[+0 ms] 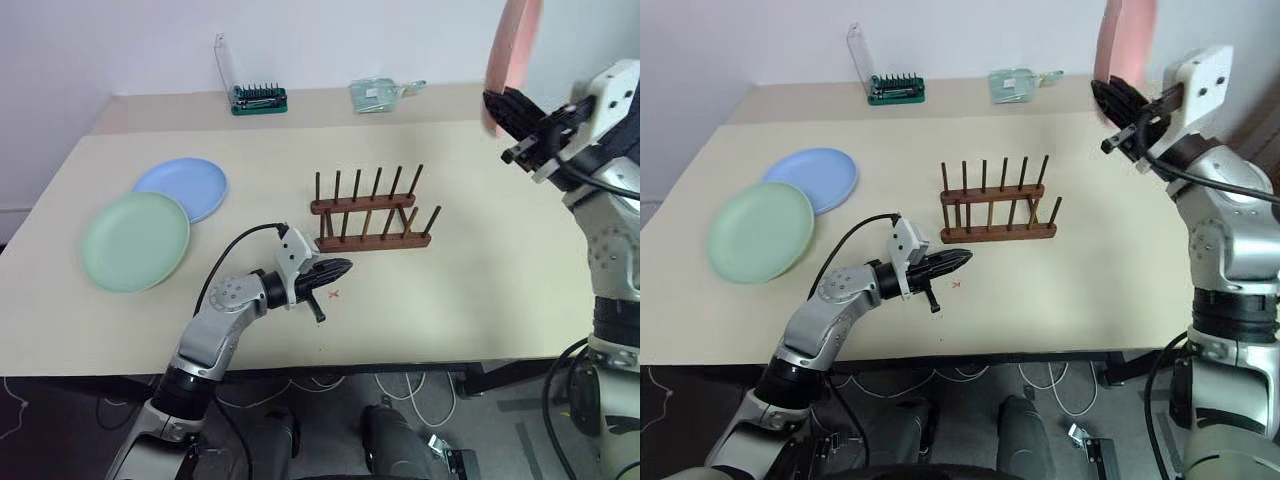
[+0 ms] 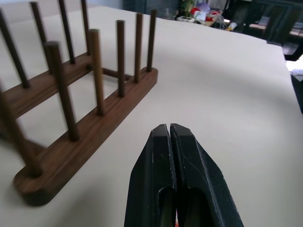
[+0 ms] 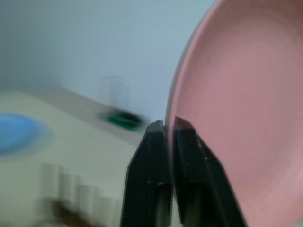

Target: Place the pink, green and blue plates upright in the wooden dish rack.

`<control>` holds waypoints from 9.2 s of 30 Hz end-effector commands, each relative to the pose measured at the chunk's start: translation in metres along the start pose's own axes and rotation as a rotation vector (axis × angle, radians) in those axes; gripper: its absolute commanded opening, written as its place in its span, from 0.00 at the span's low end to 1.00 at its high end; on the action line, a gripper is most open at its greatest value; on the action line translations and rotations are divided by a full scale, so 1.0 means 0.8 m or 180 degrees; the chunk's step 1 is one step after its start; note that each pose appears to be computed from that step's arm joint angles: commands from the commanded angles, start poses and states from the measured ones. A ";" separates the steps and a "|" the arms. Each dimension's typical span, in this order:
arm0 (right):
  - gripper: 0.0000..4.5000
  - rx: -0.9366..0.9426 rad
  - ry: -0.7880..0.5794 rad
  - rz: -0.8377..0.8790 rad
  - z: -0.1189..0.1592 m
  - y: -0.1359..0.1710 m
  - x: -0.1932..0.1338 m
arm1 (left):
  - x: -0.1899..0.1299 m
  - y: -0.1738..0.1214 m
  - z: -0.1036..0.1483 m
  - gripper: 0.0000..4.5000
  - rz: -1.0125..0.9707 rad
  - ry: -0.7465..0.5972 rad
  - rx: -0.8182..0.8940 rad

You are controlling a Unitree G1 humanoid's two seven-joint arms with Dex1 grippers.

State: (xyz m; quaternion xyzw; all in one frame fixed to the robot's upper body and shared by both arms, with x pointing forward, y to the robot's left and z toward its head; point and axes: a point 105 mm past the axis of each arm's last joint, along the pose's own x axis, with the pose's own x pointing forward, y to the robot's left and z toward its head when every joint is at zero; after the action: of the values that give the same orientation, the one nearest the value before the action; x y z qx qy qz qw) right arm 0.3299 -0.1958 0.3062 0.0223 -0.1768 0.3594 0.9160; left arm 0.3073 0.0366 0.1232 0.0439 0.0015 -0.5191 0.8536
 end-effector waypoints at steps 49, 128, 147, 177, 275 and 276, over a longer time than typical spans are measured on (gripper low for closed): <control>0.66 -0.0739 -0.0016 -0.0033 0.045 -0.004 0.007 | -0.035 0.090 0.037 0.06 0.1344 -0.0207 0.0542; 0.99 -0.3582 0.0253 0.1314 -0.106 0.155 0.152 | -0.126 0.156 0.229 0.00 0.3167 -0.1184 -0.0137; 0.00 -0.3913 0.0206 0.1116 -0.106 0.144 0.171 | -0.116 0.141 0.239 0.14 0.2900 -0.1317 -0.0343; 0.00 0.1063 -0.0291 0.0092 -0.017 0.110 0.071 | -0.136 0.082 0.109 0.75 0.1401 -0.0481 0.0030; 0.98 -0.3371 0.0261 0.1090 -0.102 0.170 0.143 | -0.135 0.159 0.235 0.01 0.3105 -0.0890 -0.0602; 0.98 -0.3417 0.0259 0.1094 -0.104 0.170 0.143 | -0.132 0.155 0.238 0.01 0.3053 -0.0896 -0.0653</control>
State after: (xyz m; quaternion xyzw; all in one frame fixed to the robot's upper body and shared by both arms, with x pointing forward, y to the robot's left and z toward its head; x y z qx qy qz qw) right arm 0.3467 -0.0104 0.2415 -0.4790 -0.2667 0.3763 0.7469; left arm 0.3706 0.1723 0.3103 -0.1068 -0.0605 -0.0608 0.9906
